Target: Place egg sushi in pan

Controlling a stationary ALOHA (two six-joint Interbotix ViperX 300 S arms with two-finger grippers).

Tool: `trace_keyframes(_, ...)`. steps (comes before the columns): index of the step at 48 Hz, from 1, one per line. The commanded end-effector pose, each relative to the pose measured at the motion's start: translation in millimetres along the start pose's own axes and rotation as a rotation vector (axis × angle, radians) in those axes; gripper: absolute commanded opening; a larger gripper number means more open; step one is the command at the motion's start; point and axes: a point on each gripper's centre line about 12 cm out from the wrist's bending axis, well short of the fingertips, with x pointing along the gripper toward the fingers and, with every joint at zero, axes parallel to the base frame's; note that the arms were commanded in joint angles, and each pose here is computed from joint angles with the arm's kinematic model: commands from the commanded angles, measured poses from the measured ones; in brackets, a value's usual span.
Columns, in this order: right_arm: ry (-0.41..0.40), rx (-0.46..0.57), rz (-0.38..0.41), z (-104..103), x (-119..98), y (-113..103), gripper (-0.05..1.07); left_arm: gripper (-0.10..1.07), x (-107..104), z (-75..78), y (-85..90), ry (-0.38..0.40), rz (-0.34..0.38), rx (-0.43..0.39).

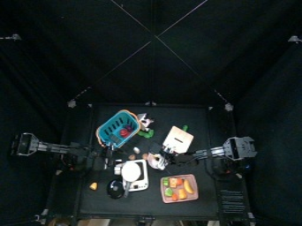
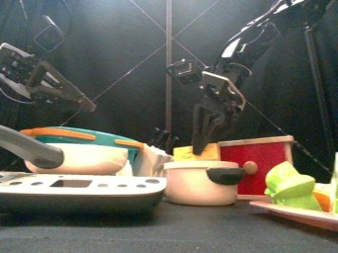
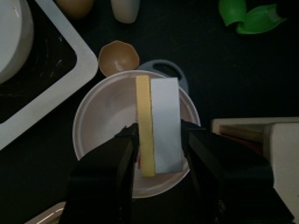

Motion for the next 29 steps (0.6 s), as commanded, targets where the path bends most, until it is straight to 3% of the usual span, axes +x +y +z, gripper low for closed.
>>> trace_keyframes(1, -0.075, 0.026, 0.044, 21.3, -20.6, 3.7, 0.66, 0.86, 1.5, 6.2, 0.7, -0.02, 0.001, -0.001)
trace_keyframes(8, -0.111, 0.045, 0.09, 29.7, -28.0, 8.7, 0.66, 0.86, 1.5, 6.2, 0.7, -0.02, 0.001, 0.001)
trace_keyframes(19, -0.223, 0.11, 0.273, 45.5, -45.1, 23.9, 0.66, 0.86, 1.5, 6.0, 0.6, -0.018, 0.0, 0.004)
trace_keyframes(29, -0.275, 0.2, 0.407, 50.5, -49.0, 32.5, 0.66, 0.86, 1.7, 6.6, 0.8, -0.02, 0.001, 0.002)
